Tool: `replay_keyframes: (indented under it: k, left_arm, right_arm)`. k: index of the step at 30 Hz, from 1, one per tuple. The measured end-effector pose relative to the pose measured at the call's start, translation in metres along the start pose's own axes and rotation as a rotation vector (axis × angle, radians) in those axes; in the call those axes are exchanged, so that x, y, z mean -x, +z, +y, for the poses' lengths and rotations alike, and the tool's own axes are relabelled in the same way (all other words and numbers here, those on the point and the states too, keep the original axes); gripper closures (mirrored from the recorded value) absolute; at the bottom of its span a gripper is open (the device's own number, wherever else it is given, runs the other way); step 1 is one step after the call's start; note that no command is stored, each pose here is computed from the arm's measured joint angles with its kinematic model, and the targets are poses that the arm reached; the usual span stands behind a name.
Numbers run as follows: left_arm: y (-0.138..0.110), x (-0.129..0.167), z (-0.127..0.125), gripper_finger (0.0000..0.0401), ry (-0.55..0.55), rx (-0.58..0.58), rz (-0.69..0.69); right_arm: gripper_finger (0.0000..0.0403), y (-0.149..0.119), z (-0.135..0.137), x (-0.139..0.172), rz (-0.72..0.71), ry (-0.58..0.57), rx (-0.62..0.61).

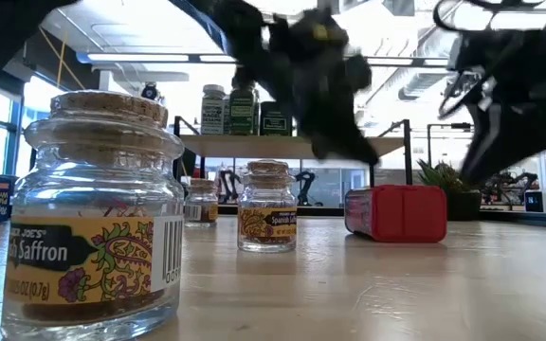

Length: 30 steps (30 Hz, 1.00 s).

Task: Shelf spices
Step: Put the red seasoning can on the shelf aligned with the other red seasoning can

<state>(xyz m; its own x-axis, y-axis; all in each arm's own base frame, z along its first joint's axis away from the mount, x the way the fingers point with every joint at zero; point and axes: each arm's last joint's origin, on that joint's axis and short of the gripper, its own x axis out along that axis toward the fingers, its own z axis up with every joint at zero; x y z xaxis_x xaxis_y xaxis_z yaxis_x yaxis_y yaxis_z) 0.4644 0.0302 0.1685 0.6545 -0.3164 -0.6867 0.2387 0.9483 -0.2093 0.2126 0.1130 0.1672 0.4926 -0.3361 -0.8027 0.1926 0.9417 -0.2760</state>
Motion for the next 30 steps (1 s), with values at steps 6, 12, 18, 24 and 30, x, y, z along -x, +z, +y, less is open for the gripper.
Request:
replay_keyframes:
  k: [6, 12, 18, 24, 30]
  left_arm:
    - [0.003, 0.029, -0.023, 0.0401, 0.000, -0.004, 0.130]
    - [-0.020, 0.012, -0.021, 0.0401, -0.046, 0.030, 0.278]
    - [-0.025, -0.009, -0.014, 0.0401, -0.087, 0.032, 0.225]
    - [-0.021, -0.009, -0.011, 0.0401, -0.085, 0.071, 0.183]
    - [-0.019, -0.004, -0.014, 0.0401, -0.085, 0.167, 0.190]
  right_arm:
    - [0.0310, -0.021, -0.004, -0.020, 0.075, 0.092, -0.109]
    - [0.0294, -0.022, -0.011, -0.043, -0.062, 0.215, -0.172]
    - [0.0297, -0.010, -0.022, -0.052, -0.159, 0.261, -0.200]
    - [0.0297, -0.003, -0.029, -0.056, -0.187, 0.319, -0.196]
    - [0.0297, 0.004, -0.029, -0.054, -0.185, 0.358, -0.283]
